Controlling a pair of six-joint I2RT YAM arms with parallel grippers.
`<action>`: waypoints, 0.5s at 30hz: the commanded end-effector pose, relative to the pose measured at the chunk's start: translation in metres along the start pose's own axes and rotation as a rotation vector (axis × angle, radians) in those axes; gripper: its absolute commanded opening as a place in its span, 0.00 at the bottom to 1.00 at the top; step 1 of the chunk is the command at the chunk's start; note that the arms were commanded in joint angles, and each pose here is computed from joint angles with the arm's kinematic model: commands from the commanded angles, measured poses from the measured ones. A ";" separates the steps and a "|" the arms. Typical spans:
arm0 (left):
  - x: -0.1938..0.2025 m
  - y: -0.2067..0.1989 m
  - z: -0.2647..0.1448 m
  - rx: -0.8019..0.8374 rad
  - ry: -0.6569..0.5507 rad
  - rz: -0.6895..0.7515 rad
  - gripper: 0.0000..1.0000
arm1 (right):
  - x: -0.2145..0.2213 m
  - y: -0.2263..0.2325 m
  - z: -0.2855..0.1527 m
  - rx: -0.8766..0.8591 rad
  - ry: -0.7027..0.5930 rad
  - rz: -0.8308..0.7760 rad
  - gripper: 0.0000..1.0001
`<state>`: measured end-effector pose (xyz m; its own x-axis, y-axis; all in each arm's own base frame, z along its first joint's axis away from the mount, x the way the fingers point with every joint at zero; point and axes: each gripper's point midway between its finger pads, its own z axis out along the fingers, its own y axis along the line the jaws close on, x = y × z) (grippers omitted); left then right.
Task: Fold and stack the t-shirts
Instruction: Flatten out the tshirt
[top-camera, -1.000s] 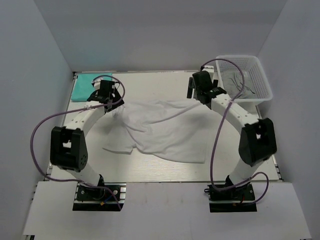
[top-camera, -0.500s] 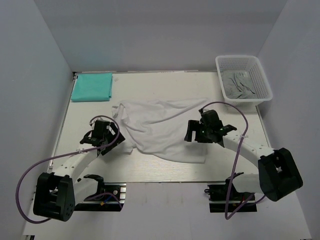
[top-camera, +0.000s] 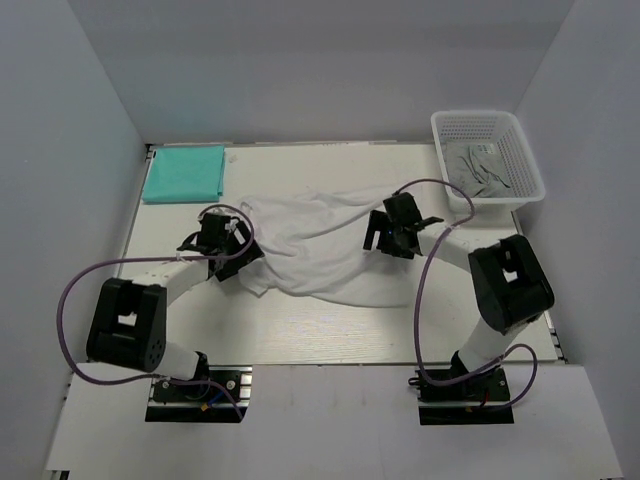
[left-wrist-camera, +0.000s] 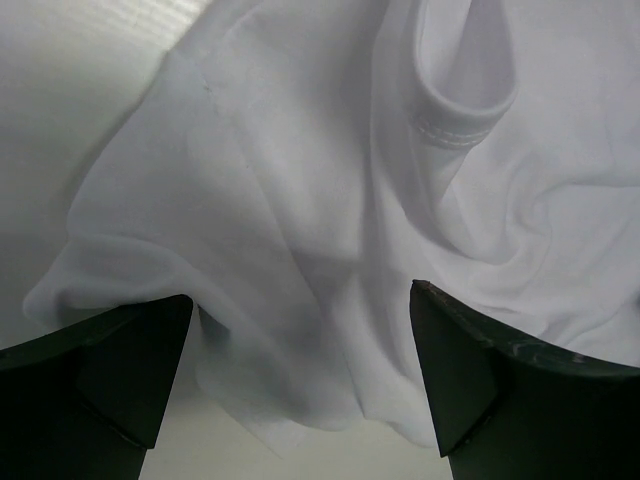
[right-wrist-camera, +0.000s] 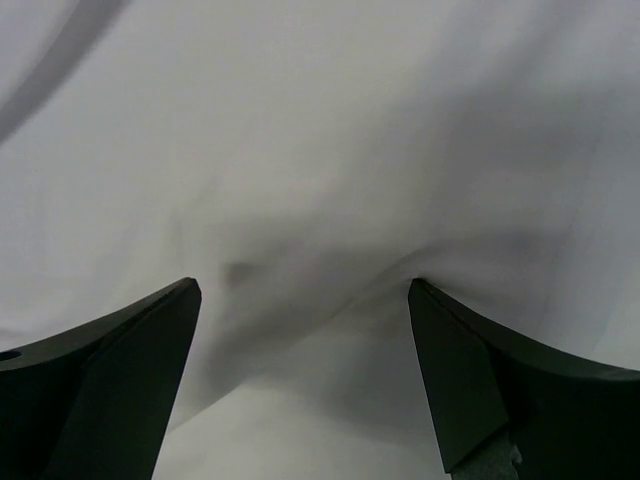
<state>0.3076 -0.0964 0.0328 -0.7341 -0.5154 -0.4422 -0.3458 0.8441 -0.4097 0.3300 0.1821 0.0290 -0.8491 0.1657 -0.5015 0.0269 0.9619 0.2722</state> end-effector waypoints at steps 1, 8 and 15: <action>-0.013 -0.001 0.009 -0.028 0.005 0.041 1.00 | -0.053 -0.014 0.008 0.114 -0.099 0.038 0.90; -0.044 -0.017 -0.005 -0.048 -0.038 0.063 1.00 | -0.089 0.003 -0.010 0.012 -0.135 0.033 0.90; -0.017 0.035 -0.049 -0.228 -0.092 -0.048 1.00 | -0.064 -0.015 -0.058 0.010 -0.165 0.049 0.90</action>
<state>0.3159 -0.0752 0.0735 -0.6898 -0.5143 -0.5095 -0.3916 0.8570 -0.3350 0.3714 0.1555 0.0884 -0.7631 0.2380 -0.6008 0.0705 0.9548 0.2887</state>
